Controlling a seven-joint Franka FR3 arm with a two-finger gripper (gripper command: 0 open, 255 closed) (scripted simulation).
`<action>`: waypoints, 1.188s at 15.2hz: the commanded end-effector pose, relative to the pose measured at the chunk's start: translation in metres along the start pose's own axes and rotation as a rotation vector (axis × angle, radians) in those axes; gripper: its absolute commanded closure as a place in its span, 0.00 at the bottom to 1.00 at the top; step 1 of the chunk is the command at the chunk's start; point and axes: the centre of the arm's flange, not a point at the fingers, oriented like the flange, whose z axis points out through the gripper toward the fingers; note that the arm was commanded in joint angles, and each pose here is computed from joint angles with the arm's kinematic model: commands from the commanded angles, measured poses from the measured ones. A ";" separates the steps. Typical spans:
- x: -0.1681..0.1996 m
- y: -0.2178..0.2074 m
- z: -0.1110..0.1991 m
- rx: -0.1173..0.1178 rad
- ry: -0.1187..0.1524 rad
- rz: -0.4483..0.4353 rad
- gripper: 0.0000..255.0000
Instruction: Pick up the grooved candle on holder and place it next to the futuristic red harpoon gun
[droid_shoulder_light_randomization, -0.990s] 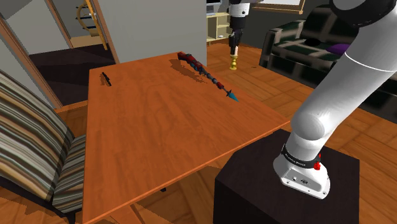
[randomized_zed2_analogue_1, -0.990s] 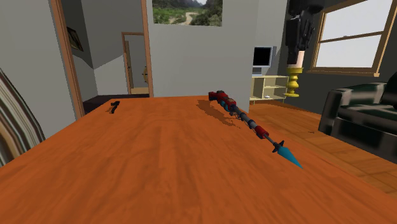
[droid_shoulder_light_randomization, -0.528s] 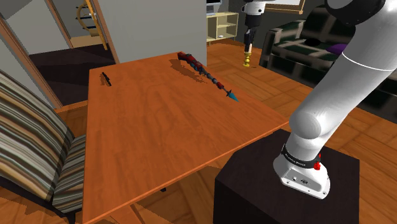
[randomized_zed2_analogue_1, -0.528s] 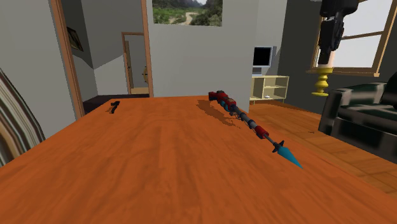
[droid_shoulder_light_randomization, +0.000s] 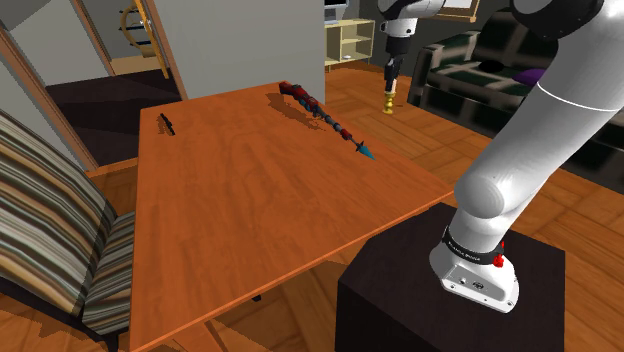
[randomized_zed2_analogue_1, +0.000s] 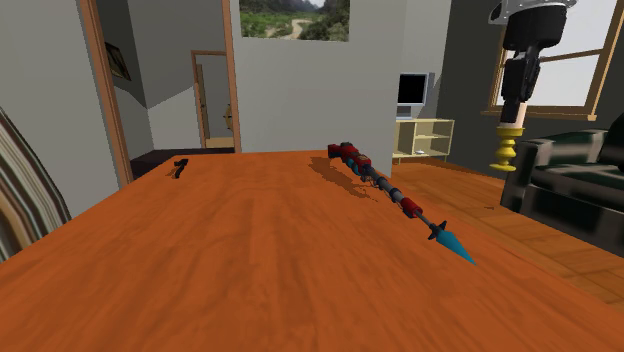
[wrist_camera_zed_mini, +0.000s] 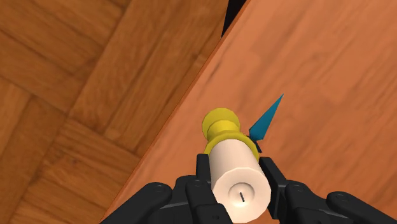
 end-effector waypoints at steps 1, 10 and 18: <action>-0.001 0.001 0.011 0.000 0.000 0.000 1.00; -0.002 0.002 0.058 0.000 0.000 0.000 1.00; -0.003 0.003 0.100 0.000 0.000 0.000 1.00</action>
